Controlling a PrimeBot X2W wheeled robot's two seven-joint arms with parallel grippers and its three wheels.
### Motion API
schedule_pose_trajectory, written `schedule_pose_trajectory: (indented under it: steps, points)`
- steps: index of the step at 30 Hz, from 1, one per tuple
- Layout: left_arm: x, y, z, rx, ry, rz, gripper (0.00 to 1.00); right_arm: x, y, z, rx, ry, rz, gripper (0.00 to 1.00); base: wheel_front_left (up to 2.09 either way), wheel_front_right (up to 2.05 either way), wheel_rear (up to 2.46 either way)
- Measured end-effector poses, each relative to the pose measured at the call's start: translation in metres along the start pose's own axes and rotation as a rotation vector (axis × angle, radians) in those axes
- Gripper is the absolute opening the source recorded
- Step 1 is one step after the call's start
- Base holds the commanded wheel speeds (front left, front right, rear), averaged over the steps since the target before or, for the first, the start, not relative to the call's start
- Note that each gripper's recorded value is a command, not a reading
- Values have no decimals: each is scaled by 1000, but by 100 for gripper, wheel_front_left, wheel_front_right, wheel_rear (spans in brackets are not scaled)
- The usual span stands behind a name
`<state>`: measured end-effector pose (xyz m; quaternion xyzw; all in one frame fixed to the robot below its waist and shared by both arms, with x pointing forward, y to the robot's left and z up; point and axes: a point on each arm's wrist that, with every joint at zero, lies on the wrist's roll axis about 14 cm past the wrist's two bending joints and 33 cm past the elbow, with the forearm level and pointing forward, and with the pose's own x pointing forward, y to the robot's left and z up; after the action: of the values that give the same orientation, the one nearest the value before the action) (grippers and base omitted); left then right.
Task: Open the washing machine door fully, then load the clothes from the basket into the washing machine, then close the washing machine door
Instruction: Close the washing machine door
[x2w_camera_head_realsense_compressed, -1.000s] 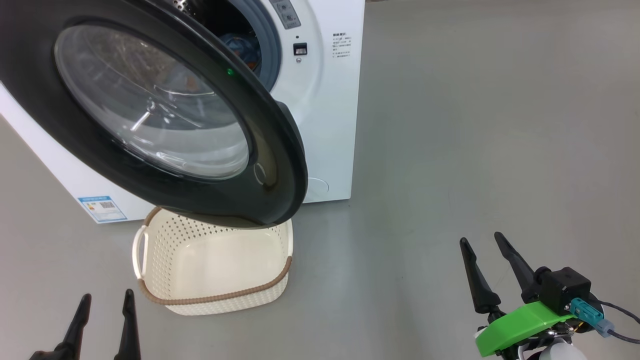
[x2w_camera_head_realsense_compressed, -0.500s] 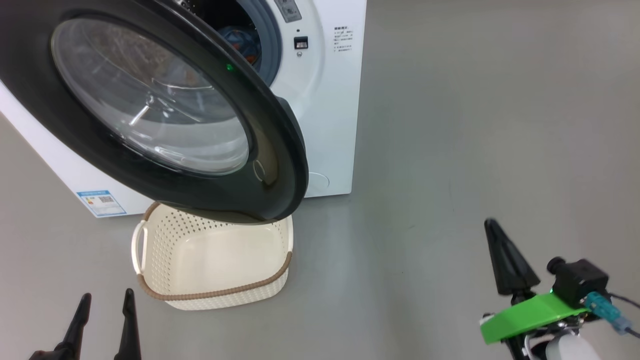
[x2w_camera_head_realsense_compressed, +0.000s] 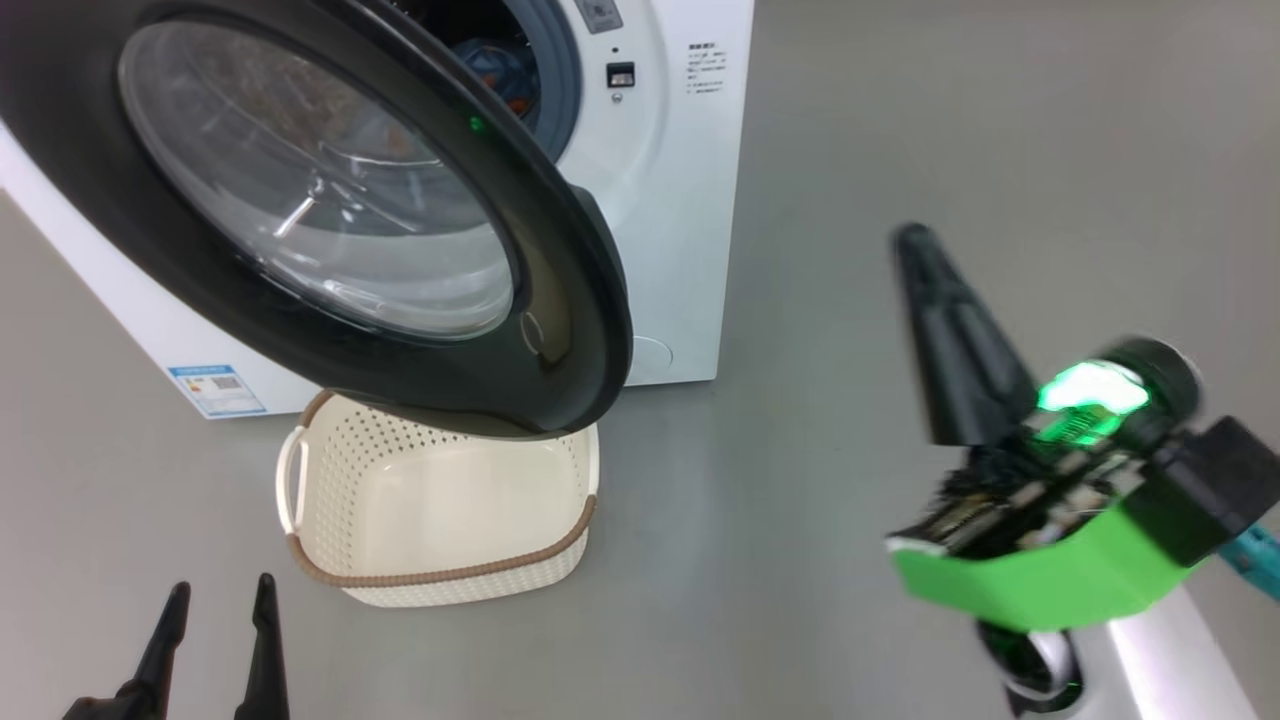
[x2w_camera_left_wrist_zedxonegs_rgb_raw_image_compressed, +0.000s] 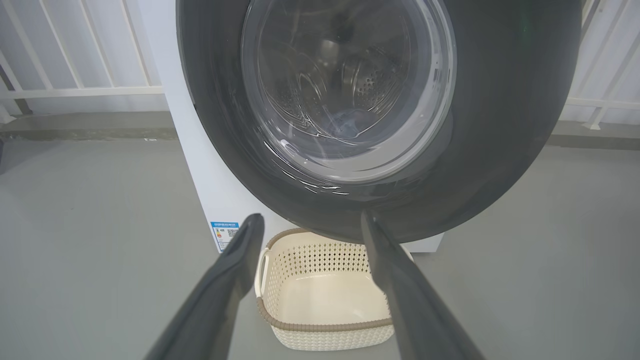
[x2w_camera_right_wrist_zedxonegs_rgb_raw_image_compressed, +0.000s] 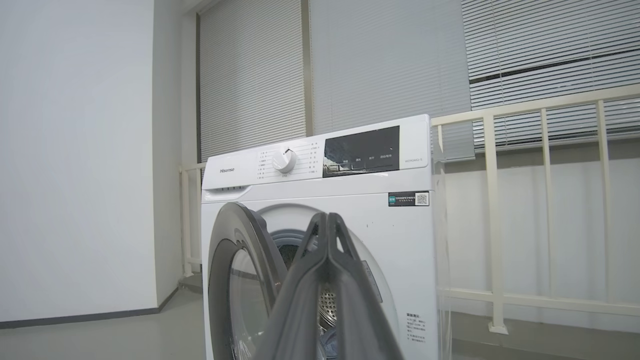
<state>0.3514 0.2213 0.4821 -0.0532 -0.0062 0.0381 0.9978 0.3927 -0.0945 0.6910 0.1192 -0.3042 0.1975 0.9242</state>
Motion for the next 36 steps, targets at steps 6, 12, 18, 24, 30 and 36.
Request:
schedule_pose_trajectory:
  steps: [6, 12, 18, 24, 30, 36]
  points:
    - [-3, 2, -1, -2, 5, 9, 100, 18, 81, 9, 129, -33, 263, 0, 0, 0, 0]
    - [0, 4, 2, -1, -7, 16, 100, 13, 136, -15, 244, 67, 430, 0, 0, 0, 0]
    - [2, 5, 5, -8, -16, 23, 100, -8, 164, -70, 319, 262, 496, 0, 0, 0, 0]
    - [9, 1, 6, -35, -21, 19, 100, -34, 173, -127, 363, 450, 514, 0, 0, 0, 0]
    - [21, -2, 7, -50, -27, 13, 100, -38, 157, -172, 354, 536, 473, 0, 0, 0, 0]
    - [34, 3, 8, -48, -34, 32, 100, -23, 128, -208, 321, 556, 403, 0, 0, 0, 0]
